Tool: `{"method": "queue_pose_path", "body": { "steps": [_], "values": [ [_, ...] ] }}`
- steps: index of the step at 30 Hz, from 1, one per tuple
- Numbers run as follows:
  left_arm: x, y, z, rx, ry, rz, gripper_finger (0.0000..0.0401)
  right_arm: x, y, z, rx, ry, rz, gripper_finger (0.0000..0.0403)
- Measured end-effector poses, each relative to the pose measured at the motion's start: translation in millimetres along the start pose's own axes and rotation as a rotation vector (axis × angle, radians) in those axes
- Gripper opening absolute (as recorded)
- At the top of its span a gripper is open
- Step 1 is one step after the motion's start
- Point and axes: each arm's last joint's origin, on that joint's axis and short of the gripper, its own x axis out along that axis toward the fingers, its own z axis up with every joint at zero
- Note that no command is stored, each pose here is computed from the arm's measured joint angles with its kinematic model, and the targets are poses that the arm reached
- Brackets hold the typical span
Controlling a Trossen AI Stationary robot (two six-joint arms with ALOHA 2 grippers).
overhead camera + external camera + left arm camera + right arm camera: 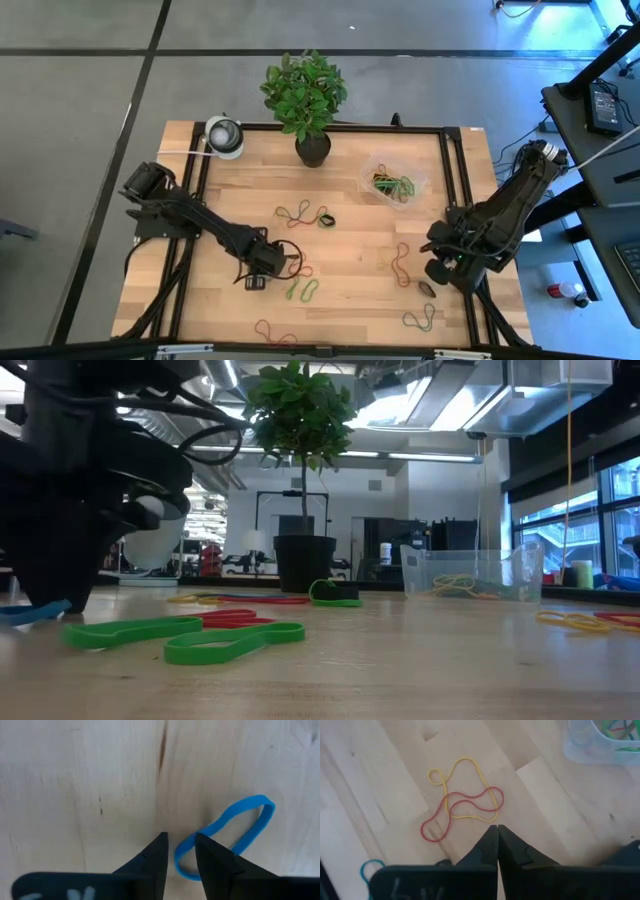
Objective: Pick and place rubber bands into bin
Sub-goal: Put the bottom left blue rubber band into the bin
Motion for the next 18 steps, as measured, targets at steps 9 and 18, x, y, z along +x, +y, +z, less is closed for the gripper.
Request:
{"method": "queue_pose_path", "body": {
  "steps": [9,18],
  "values": [
    [-13,-7,7,-0.039,0.059,-0.05,0.0006,0,-4,0,-0.036,0.004,-0.037,0.0004],
    [-27,-16,11,-0.086,0.056,-0.019,0.0001,0,-3,0,-0.066,-0.004,-0.028,0.0004]
  ]
}}
